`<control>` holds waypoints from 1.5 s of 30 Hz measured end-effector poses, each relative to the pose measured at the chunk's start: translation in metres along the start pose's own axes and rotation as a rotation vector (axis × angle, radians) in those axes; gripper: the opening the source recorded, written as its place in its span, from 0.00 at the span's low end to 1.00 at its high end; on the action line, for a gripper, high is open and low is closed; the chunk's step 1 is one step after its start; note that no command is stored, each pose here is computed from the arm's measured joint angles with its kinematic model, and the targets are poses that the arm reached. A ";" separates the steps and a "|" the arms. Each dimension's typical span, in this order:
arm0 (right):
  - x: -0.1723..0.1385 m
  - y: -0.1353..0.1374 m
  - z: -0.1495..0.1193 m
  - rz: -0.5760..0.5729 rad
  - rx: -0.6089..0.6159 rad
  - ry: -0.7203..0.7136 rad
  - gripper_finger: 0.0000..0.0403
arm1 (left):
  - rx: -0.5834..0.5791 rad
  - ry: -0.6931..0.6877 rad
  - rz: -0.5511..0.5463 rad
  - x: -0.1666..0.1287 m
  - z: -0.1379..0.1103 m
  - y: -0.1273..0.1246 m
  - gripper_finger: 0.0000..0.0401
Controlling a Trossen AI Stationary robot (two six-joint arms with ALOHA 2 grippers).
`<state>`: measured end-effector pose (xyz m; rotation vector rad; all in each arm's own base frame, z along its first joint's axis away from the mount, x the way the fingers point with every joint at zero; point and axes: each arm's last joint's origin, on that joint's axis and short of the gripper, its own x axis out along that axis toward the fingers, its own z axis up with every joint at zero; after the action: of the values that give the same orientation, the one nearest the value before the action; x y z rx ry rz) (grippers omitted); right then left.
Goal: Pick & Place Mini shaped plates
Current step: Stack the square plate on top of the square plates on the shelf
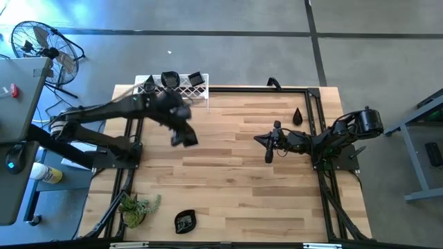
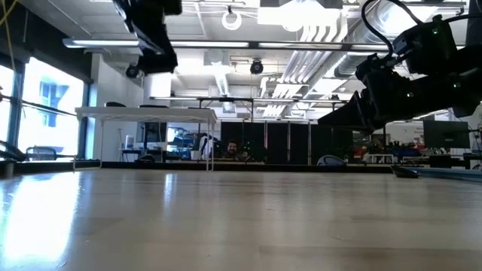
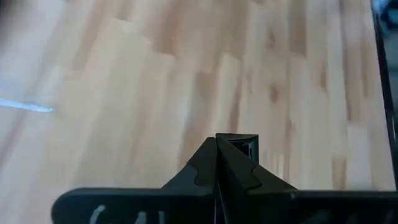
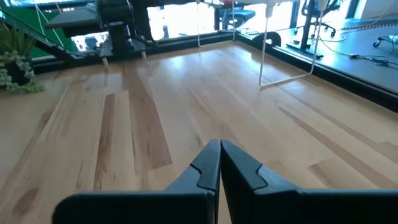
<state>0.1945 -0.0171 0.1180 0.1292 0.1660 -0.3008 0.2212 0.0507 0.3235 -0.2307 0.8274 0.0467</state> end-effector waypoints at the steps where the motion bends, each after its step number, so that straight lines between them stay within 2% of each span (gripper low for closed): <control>1: 0.000 0.000 0.000 0.000 0.001 -0.003 0.02 | -0.041 -0.021 0.031 -0.008 0.003 0.005 0.00; 4: 0.000 0.000 0.001 0.001 0.001 -0.006 0.02 | -0.172 -0.137 0.118 -0.034 0.022 0.019 0.00; 10: 0.000 0.000 0.002 0.005 0.005 -0.018 0.02 | -0.377 -0.247 0.283 -0.072 0.033 0.057 0.00; 14: 0.000 0.000 0.003 0.006 0.006 -0.025 0.02 | -0.409 -0.280 0.290 -0.078 0.037 0.085 0.00; 17: 0.000 0.000 0.003 0.006 0.006 -0.024 0.02 | -0.360 -0.311 0.289 -0.080 0.045 0.104 0.00; 19: 0.000 0.000 0.003 0.007 0.006 -0.024 0.02 | -0.327 -0.293 0.310 -0.078 0.050 0.118 0.00; 24: 0.000 0.000 0.003 0.007 0.006 -0.024 0.02 | -0.263 -0.261 0.264 -0.065 0.067 0.152 0.00; 31: 0.000 0.001 0.003 0.007 0.007 -0.027 0.02 | -0.205 -0.172 0.243 -0.056 0.075 0.191 0.00; 38: 0.000 0.001 0.003 0.007 0.007 -0.028 0.02 | -0.134 -0.111 0.261 -0.044 0.067 0.219 0.00; 45: 0.000 0.001 0.003 0.008 0.008 -0.030 0.02 | -0.050 -0.121 0.264 -0.040 0.066 0.232 0.00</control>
<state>0.1953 -0.0170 0.1212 0.1329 0.1343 -0.2957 0.2116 0.2929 0.3525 -0.1630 0.7322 0.3259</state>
